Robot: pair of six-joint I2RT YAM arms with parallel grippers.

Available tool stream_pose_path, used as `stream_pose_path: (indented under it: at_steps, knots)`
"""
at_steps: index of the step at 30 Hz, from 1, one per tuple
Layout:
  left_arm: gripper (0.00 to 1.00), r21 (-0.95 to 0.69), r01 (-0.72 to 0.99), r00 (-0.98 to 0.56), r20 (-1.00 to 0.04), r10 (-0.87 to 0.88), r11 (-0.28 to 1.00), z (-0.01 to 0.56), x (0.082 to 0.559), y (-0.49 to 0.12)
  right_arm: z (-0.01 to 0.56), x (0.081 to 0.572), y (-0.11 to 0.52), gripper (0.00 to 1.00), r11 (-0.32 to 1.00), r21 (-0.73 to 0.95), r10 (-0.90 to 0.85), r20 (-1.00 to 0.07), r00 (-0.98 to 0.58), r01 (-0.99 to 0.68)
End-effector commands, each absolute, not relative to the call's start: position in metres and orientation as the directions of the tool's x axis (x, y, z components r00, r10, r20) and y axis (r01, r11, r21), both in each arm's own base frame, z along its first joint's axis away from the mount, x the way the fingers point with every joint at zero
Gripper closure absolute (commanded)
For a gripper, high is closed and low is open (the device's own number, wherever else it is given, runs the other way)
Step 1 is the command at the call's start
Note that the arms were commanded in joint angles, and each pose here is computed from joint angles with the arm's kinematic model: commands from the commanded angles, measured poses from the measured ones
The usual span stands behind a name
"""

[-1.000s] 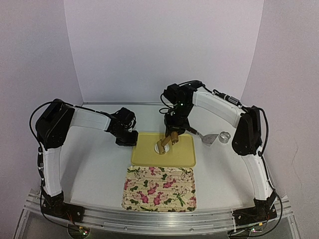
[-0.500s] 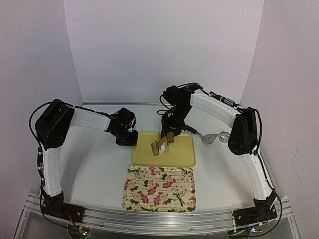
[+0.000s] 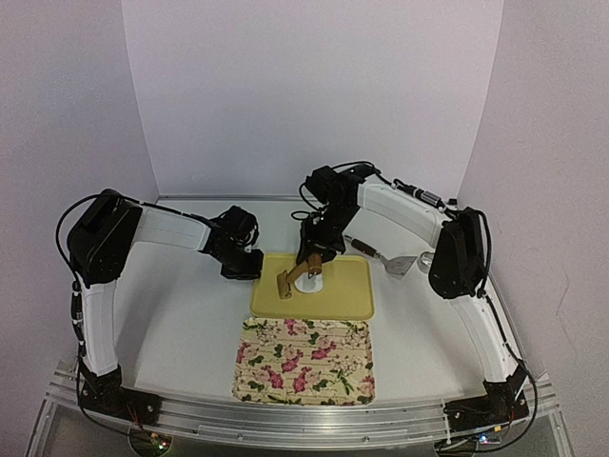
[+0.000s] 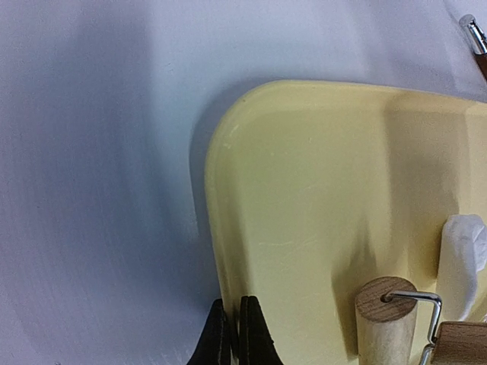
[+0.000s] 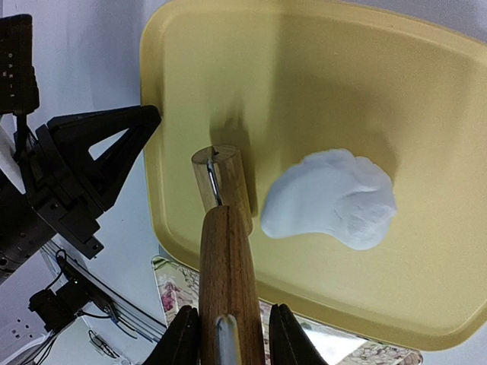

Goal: Roll out the dumpling wrappers from the dough

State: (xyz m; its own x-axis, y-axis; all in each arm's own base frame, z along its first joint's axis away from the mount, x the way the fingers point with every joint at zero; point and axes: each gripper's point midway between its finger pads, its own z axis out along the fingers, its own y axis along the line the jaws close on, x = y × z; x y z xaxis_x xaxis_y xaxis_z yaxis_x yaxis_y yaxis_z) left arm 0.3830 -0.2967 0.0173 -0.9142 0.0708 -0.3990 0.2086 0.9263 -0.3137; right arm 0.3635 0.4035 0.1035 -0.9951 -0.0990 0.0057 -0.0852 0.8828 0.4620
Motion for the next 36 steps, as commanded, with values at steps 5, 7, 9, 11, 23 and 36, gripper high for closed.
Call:
stream_pose_path:
  at_steps: [5, 7, 9, 11, 23, 36]
  knots:
    - [1.00, -0.364, 0.205, -0.939, -0.335, 0.077, 0.908, 0.020, 0.356, -0.306, 0.216, 0.384, 0.401, 1.00, 0.826, 0.548, 0.005, -0.239, -0.971, -0.131]
    - [1.00, -0.363, 0.203, -0.938, -0.339, 0.073, 0.910, 0.021, 0.356, -0.305, 0.239, 0.380, 0.393, 1.00, 0.819, 0.557, 0.025, -0.271, -0.962, -0.136]
    - [1.00, -0.360, 0.203, -0.937, -0.340, 0.075, 0.911, 0.021, 0.356, -0.304, 0.249, 0.374, 0.384, 1.00, 0.824, 0.552, 0.036, -0.279, -0.960, -0.130]
    - [1.00, -0.357, 0.208, -0.937, -0.340, 0.080, 0.911, 0.021, 0.355, -0.304, 0.254, 0.367, 0.376, 1.00, 0.830, 0.544, 0.036, -0.280, -0.959, -0.127]
    - [1.00, -0.340, 0.351, -0.893, -0.403, 0.202, 0.872, 0.028, 0.360, -0.316, 0.210, 0.346, 0.323, 1.00, 0.956, 0.250, -0.104, -0.206, -0.973, -0.155]
    - [1.00, -0.345, 0.377, -0.888, -0.399, 0.229, 0.859, 0.024, 0.367, -0.326, 0.190, 0.344, 0.327, 1.00, 0.922, 0.179, -0.313, -0.175, -0.933, -0.343]
